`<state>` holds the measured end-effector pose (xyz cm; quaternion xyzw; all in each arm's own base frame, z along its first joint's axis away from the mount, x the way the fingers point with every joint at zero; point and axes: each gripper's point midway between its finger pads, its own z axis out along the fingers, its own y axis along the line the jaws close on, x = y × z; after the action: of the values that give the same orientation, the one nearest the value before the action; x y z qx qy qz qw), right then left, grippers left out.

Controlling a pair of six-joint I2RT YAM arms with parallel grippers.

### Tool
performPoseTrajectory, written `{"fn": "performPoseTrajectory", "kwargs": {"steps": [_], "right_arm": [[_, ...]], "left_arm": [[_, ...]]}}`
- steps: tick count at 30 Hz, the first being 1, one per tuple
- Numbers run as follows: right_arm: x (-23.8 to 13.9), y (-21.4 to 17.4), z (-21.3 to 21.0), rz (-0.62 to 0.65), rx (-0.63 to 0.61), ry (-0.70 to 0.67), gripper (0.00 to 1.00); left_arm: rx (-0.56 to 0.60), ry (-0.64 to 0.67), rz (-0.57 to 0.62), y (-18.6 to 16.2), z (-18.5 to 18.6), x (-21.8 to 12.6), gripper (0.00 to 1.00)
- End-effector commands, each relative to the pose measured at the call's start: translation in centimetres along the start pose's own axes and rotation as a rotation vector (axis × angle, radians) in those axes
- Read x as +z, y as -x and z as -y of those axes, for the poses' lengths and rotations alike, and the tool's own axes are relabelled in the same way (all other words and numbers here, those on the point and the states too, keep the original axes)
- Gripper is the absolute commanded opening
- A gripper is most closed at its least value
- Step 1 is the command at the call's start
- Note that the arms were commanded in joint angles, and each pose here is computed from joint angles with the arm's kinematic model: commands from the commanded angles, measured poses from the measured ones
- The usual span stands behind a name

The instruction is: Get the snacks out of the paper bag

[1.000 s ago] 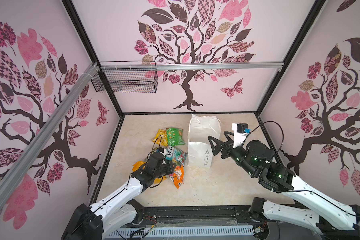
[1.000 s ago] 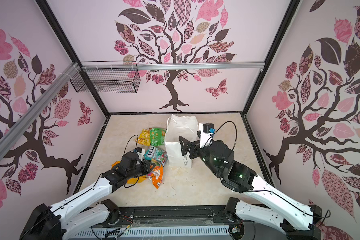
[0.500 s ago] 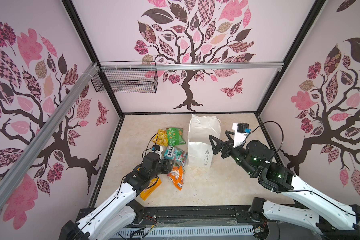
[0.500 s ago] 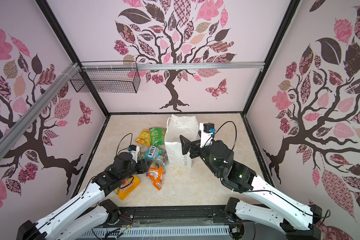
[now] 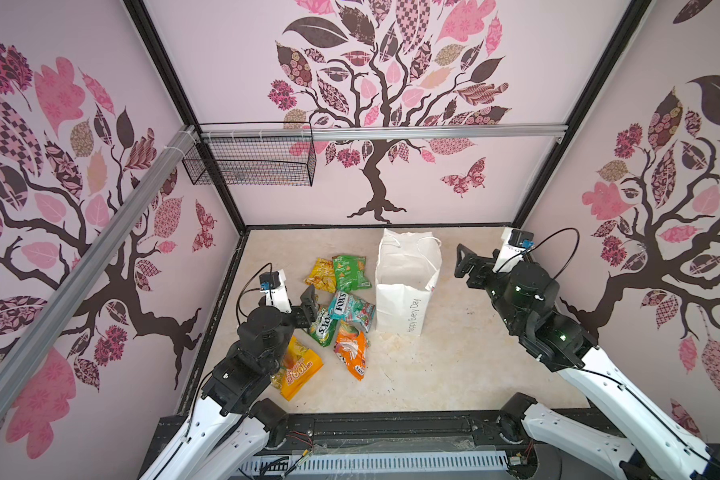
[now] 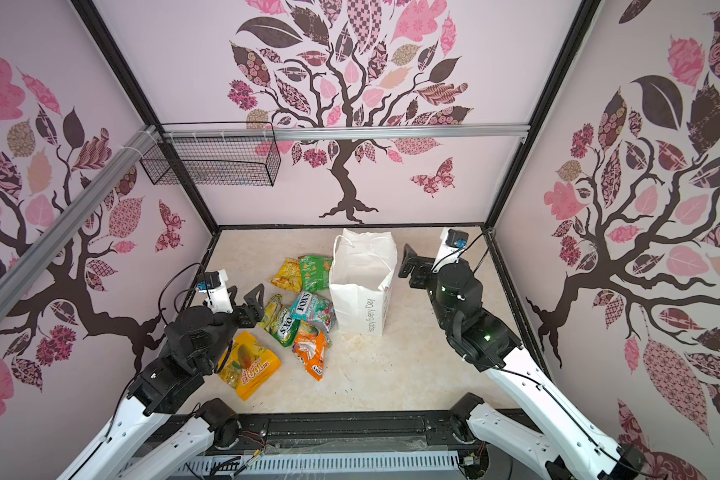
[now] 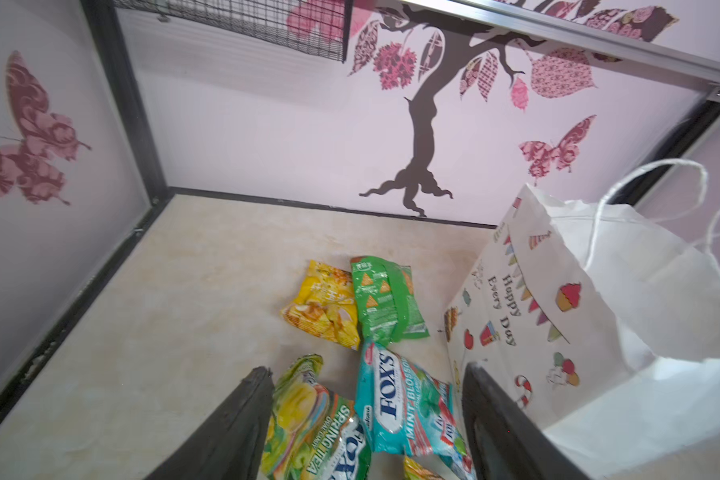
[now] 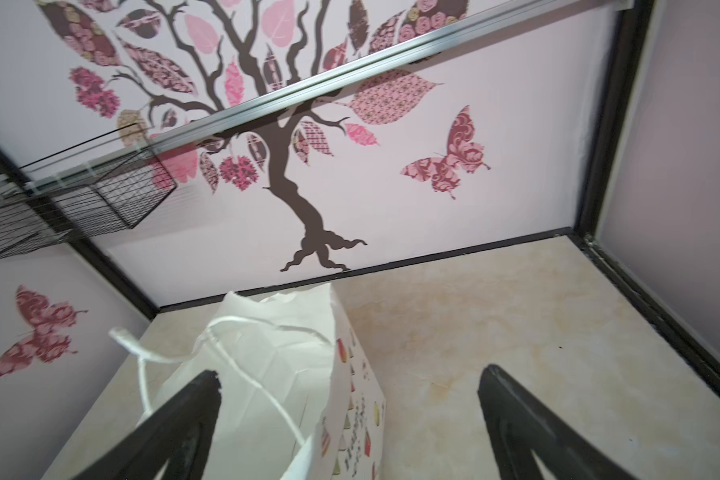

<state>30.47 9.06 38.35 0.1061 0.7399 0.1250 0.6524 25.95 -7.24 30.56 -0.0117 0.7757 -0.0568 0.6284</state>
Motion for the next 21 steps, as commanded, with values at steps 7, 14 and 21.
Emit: {"fn": "performPoseTrajectory", "kwargs": {"steps": [7,14,21], "right_arm": [[4.3,-6.1,10.3,-0.052,0.121,-0.274,1.00],[6.0,-12.7,19.0,-0.092,0.140,-0.505,1.00],[7.3,-17.0,22.1,-0.070,-0.029,-0.554,1.00]], "left_arm": [[0.245,0.332,0.031,0.6,-5.5,3.0,0.98],[0.083,0.401,0.021,-3.1,-11.6,5.5,0.98],[0.141,0.393,-0.045,-7.2,-12.2,7.3,0.98]]}}
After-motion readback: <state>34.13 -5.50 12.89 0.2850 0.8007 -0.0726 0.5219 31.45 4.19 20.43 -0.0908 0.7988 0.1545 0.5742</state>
